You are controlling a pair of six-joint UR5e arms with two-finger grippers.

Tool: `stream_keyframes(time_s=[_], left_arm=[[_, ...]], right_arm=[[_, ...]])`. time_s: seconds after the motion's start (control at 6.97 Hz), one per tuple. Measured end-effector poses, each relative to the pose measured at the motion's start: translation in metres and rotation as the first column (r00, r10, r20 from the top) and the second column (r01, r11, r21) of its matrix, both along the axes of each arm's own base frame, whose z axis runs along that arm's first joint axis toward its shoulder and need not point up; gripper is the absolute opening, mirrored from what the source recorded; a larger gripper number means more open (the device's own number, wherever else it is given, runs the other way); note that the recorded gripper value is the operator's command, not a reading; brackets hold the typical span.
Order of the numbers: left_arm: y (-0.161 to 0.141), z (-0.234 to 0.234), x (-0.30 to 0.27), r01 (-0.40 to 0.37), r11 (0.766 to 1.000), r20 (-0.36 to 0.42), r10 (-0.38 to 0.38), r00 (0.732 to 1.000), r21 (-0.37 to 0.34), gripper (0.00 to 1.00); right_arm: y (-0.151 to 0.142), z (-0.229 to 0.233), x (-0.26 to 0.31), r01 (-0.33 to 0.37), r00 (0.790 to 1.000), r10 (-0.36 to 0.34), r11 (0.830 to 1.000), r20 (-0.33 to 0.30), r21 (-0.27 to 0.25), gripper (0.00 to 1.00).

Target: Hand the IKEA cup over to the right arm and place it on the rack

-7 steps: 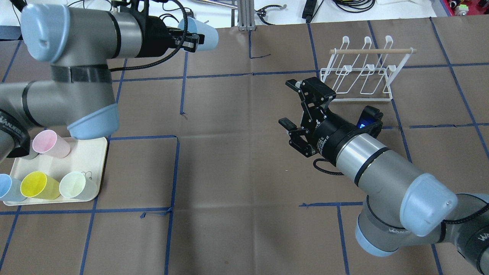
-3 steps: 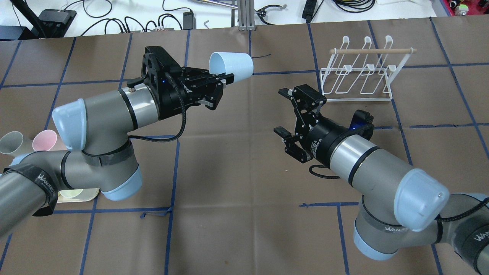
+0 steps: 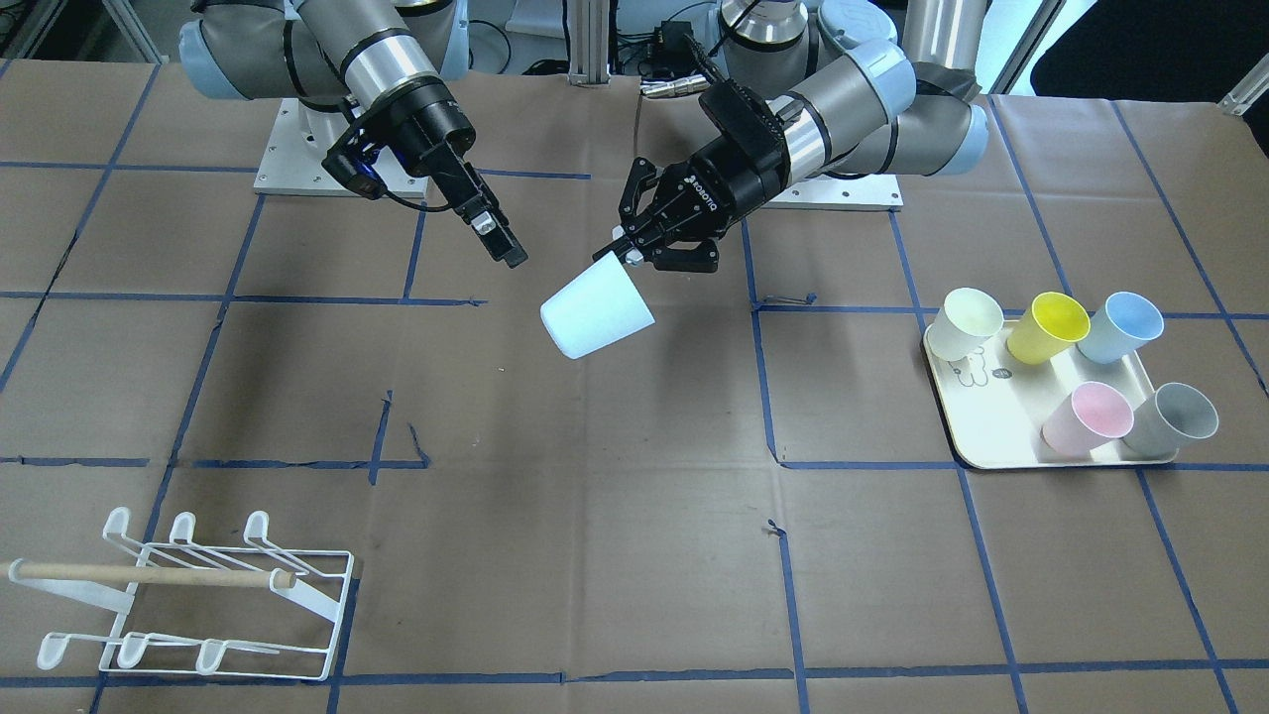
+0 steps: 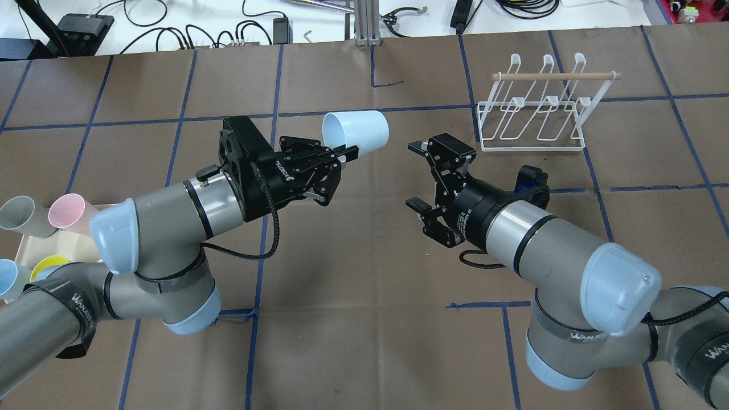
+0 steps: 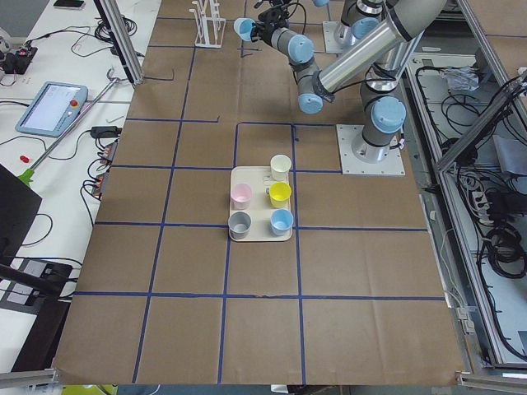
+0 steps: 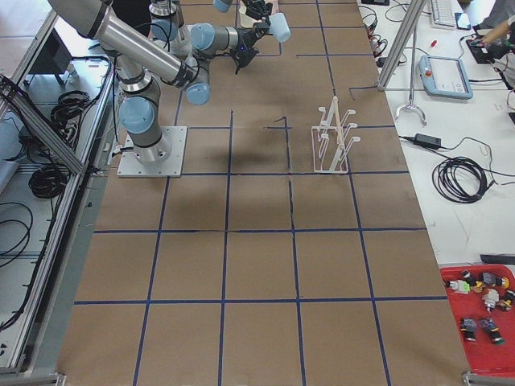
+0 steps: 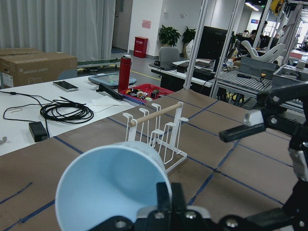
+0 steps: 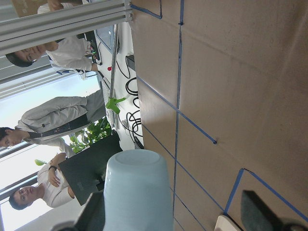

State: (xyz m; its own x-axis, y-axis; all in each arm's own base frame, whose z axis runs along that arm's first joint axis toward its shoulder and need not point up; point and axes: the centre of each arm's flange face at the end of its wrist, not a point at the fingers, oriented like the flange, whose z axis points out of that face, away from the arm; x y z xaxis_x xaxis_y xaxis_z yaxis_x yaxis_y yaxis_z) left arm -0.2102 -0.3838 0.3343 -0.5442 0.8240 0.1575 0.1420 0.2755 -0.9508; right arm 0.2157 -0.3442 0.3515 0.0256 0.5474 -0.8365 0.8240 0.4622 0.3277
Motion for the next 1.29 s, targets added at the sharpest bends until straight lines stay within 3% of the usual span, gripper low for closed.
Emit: stream_keyframes(time_s=[0.29, 1.29], left_arm=[[0.002, -0.002, 0.000, 0.002, 1.000, -0.002, -0.002, 1.000, 0.001, 0.03], [0.003, -0.004, -0.001, 0.007, 1.000, -0.006, -0.007, 1.000, 0.008, 0.03]], right_arm=[[-0.005, 0.007, 0.001, -0.004, 1.000, 0.004, 1.000, -0.001, -0.017, 1.00], [-0.037, -0.003, 0.041, -0.063, 0.998, 0.064, 0.998, -0.025, 0.019, 0.97]])
